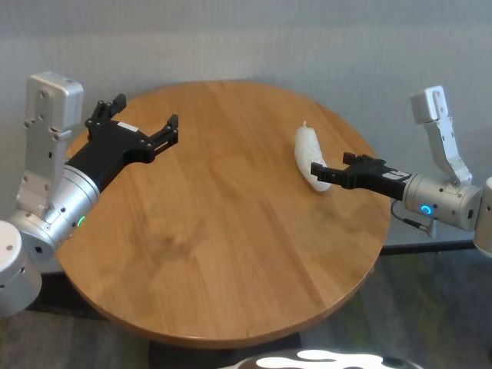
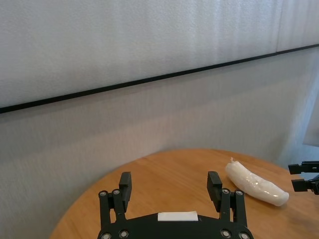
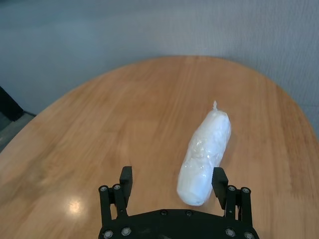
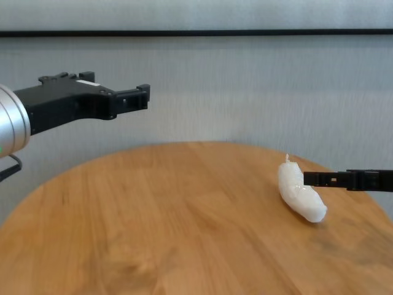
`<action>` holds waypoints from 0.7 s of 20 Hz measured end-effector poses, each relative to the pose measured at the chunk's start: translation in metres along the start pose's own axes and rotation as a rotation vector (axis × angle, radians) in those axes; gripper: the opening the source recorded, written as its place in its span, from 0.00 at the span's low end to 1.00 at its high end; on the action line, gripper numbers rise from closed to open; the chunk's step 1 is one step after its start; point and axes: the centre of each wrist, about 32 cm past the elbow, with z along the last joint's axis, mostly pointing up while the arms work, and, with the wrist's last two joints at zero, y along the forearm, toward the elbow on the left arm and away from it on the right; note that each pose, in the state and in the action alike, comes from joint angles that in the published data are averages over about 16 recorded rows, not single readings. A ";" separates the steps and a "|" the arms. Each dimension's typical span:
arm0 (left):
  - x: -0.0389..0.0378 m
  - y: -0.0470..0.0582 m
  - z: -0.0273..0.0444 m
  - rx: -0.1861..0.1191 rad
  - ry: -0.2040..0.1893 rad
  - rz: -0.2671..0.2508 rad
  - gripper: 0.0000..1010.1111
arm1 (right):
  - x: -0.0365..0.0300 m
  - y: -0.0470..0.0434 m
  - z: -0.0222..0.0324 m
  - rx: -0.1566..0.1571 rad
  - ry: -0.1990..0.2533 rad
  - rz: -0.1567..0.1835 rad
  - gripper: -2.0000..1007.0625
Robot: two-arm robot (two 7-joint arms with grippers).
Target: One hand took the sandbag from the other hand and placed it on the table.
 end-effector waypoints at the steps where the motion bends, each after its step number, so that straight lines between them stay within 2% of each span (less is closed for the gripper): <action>1: -0.0002 0.000 0.0002 0.001 0.000 0.003 0.99 | -0.0014 0.0010 0.0011 0.006 -0.006 0.003 1.00; 6: -0.0012 0.001 0.0013 0.009 0.003 0.023 0.99 | -0.0127 0.0088 0.0091 0.047 -0.051 0.030 1.00; 14: -0.0027 0.003 0.0039 0.029 0.017 0.063 0.99 | -0.0415 0.0265 0.0259 0.138 -0.144 0.090 1.00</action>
